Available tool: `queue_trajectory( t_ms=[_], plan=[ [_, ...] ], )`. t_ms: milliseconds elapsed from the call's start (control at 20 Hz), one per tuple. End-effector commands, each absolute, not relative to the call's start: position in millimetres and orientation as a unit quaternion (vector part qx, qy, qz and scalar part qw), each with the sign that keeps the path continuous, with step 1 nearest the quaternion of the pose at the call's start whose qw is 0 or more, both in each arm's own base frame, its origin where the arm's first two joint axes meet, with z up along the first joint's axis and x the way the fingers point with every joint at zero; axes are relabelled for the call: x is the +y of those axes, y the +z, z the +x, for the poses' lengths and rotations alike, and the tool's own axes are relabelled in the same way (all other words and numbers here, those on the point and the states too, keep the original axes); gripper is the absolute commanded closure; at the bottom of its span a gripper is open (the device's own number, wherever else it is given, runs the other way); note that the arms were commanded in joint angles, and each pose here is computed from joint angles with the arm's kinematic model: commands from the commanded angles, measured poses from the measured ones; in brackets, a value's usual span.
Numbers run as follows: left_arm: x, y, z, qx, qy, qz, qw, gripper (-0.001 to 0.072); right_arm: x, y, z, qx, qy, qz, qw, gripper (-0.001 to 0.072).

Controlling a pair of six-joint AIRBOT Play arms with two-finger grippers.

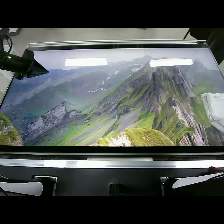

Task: Fold the clothes and pants, and hang the long-sleeved shirts on hangers.

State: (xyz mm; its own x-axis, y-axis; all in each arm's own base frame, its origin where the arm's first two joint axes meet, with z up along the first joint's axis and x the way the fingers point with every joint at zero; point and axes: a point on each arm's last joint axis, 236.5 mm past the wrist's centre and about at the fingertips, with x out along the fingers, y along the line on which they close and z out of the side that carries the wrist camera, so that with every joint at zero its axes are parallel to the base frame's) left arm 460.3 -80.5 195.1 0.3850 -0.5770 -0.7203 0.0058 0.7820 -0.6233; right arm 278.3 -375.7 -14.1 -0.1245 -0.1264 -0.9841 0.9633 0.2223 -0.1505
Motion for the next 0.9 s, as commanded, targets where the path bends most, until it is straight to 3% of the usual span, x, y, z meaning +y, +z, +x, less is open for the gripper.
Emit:
queue_trajectory(
  t_ms=[0,250,300,400,550,650,700,800,850],
  plan=[
    [-81.1,196.0,463.6,0.517,-0.186,-0.273,0.790,0.0689,-373.9,-14.3,268.5,0.573,-0.505,0.367,0.532,0.0683],
    [-80.3,198.4,468.9,0.506,-0.184,-0.277,0.796,0.0689,-371.2,-12.5,257.4,0.589,-0.508,0.356,0.517,0.0681],
    [-80.3,198.4,468.9,0.506,-0.184,-0.277,0.796,0.0689,-370.0,-11.9,254.6,0.593,-0.510,0.355,0.512,0.0650],
    [-80.3,198.4,468.9,0.506,-0.184,-0.277,0.796,0.0689,-367.2,-10.1,246.8,0.603,-0.515,0.352,0.498,0.0516],
    [-80.3,198.4,468.9,0.506,-0.184,-0.276,0.796,0.0689,-361.4,-6.1,235.5,0.618,-0.519,0.347,0.478,0.0475],
    [-80.1,198.5,469.0,0.506,-0.184,-0.276,0.796,0.0689,-363.8,1.2,235.8,0.613,-0.519,0.341,0.488,0.0338],
    [-80.1,198.5,469.0,0.506,-0.185,-0.275,0.797,0.0689,-366.7,7.0,237.8,0.604,-0.522,0.339,0.498,0.0319],
    [-80.0,198.4,469.1,0.505,-0.186,-0.272,0.798,0.0689,-374.3,20.7,247.5,0.575,-0.524,0.336,0.531,0.0335],
    [-79.2,198.2,469.5,0.504,-0.187,-0.267,0.800,0.0689,-376.6,28.4,261.8,0.554,-0.510,0.340,0.563,0.0402]
  ],
)
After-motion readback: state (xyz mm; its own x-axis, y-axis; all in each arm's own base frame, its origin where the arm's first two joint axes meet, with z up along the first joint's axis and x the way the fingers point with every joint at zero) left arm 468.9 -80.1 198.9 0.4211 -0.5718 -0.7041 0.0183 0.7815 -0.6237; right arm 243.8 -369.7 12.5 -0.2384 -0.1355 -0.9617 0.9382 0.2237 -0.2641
